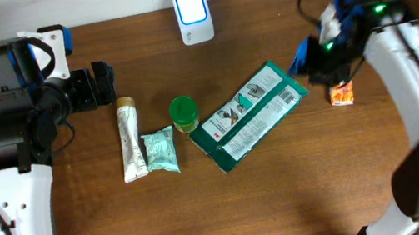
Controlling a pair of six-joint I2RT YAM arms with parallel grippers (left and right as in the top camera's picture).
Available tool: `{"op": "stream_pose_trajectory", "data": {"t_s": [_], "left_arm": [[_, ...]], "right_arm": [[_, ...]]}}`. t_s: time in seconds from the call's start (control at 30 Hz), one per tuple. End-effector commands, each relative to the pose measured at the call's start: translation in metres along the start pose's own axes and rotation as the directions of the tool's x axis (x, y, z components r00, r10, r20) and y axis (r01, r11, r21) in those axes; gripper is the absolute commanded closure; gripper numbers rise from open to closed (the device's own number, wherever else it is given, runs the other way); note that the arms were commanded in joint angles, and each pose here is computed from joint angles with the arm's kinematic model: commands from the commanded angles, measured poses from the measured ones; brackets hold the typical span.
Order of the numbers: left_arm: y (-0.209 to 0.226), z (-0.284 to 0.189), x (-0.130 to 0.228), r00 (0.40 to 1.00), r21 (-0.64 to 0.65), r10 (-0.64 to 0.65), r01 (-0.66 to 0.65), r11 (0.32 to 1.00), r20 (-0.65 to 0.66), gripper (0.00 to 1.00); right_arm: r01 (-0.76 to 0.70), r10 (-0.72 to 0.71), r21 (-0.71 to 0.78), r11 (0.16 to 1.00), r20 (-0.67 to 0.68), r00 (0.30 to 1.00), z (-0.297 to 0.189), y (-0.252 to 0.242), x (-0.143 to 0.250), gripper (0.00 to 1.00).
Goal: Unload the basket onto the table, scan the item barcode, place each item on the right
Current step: 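Reach the right gripper to the green 3M package and grasp its edge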
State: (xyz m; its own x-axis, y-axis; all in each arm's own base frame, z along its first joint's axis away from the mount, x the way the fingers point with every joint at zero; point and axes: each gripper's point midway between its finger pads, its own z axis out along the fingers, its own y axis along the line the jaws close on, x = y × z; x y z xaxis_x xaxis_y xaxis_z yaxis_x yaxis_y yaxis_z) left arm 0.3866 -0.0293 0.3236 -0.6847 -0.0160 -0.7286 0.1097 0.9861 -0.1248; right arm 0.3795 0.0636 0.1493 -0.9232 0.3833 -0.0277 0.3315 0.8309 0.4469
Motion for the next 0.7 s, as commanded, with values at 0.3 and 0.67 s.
{"op": "stream_pose_trajectory", "data": {"t_s": [0.3,0.67], "left_arm": [[0.002,-0.007,-0.006,1.000,-0.008,0.012,-0.012,1.000,0.024,0.01],[0.002,-0.007,-0.006,1.000,-0.008,0.012,-0.012,1.000,0.024,0.01]], "right_arm": [[-0.162,0.155,-0.050,0.986,-0.119,0.981,0.106,-0.042,0.041,0.57],[-0.099,0.102,-0.078,0.992,0.036,0.994,0.147,-0.033,0.016,0.57]]}}
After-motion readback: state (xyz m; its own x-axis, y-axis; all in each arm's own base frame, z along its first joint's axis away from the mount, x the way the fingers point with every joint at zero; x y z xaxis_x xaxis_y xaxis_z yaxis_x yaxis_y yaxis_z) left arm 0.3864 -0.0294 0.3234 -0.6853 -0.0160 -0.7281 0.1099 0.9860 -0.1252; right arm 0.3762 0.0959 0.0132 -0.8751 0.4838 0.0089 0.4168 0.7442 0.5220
